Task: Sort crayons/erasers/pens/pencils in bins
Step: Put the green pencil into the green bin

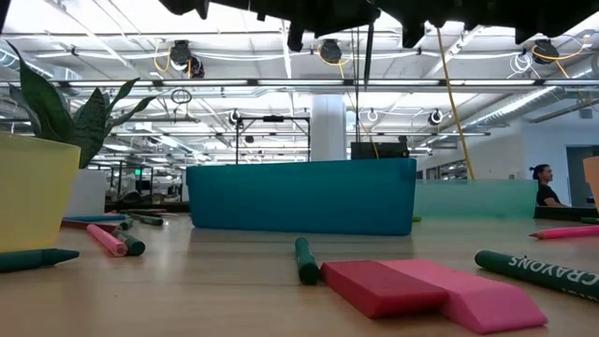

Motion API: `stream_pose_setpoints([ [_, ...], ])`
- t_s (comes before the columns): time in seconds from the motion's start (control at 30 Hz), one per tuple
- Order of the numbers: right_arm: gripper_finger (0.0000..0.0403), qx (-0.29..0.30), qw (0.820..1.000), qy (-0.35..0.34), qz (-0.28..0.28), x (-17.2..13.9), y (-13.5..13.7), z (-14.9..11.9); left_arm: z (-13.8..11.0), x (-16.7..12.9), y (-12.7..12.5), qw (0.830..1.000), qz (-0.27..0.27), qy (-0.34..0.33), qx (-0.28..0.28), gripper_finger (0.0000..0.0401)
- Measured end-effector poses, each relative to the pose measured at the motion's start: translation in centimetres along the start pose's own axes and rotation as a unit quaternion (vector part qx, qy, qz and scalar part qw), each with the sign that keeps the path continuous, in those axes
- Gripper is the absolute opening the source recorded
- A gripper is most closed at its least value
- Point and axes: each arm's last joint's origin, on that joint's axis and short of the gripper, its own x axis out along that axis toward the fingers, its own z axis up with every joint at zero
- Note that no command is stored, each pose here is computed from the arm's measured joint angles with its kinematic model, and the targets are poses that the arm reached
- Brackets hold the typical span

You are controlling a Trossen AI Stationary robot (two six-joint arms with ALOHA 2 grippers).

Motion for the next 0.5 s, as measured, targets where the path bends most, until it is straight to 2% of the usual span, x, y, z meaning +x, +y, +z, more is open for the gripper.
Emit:
stream_pose_setpoints([
  [0.2,0.0029,0.0,1.0,0.002,0.001,0.0,0.0,-0.03,-0.03,0.03,-0.01,1.0,0.0,-0.001,-0.004,0.002],
  [0.3,0.0011,0.001,1.0,0.0,0.001,-0.01,0.0,0.0,0.05,0.05,0.1,1.0,0.002,-0.005,-0.009,0.0028],
  [0.4,0.0026,0.003,1.0,0.001,0.003,0.0,0.14,0.0,0.05,0.1,0.27,1.0,0.003,-0.006,-0.016,0.0021],
  [0.5,0.0069,0.011,1.0,0.006,0.002,0.01,0.22,-0.1,0.1,0.13,0.37,1.0,0.002,-0.008,-0.017,0.0014],
])
